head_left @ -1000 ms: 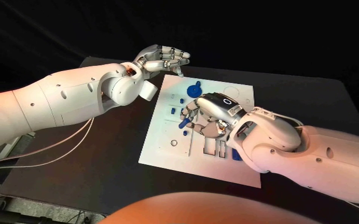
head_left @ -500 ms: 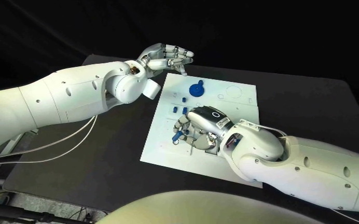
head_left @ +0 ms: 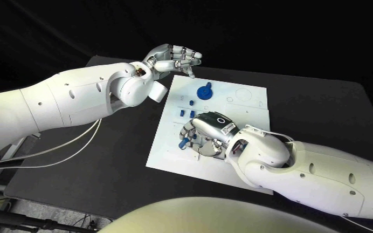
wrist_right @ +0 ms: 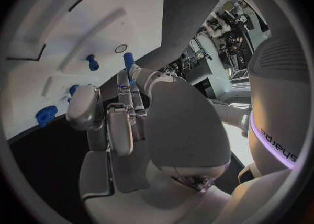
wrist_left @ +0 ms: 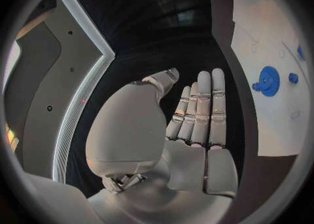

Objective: Assemble the parts on the task board

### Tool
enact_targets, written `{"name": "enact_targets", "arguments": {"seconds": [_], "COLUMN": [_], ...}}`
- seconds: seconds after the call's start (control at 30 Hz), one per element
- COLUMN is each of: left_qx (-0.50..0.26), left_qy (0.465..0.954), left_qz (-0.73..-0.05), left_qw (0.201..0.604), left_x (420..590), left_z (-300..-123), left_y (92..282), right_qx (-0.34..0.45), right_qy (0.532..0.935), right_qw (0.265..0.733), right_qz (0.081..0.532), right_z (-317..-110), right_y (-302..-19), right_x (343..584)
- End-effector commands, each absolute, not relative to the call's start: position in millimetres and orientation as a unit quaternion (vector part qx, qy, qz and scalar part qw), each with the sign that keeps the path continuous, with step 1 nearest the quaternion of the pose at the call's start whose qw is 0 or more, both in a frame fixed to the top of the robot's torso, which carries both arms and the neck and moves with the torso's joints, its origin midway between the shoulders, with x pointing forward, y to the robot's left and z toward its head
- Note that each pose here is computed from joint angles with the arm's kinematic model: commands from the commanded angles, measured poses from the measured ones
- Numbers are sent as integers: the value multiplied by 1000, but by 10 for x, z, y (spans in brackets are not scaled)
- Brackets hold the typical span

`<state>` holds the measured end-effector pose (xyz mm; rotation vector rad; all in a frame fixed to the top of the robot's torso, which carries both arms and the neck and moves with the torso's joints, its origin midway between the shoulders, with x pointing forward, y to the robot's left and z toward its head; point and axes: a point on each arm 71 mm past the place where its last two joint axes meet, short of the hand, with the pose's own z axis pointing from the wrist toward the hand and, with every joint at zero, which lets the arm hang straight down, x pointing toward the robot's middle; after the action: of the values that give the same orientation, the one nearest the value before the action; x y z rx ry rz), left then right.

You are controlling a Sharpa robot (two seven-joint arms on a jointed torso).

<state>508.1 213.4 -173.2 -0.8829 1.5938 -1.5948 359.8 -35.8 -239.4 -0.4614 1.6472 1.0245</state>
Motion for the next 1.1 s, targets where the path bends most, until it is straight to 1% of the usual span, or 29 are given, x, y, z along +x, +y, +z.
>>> {"name": "enact_targets", "arguments": {"seconds": [0.03, 0.2, 0.63, 1.1], "left_qx": [-337, -337, -338, -337], "left_qy": [616, 616, 617, 619], "left_qz": [-623, -623, -622, -622], "left_qw": [344, 344, 343, 342], "left_x": [5074, 5074, 5070, 5067], "left_z": [-1724, -1725, -1725, -1725], "left_y": [2111, 2113, 2121, 2122], "right_qx": [-213, -226, -247, -255], "right_qy": [694, 691, 699, 700], "right_qw": [544, 548, 545, 541], "right_qz": [420, 414, 391, 391], "right_z": [-2423, -2440, -2493, -2532], "right_y": [-344, -337, -330, -254], "right_x": [3592, 3585, 3589, 3536]}}
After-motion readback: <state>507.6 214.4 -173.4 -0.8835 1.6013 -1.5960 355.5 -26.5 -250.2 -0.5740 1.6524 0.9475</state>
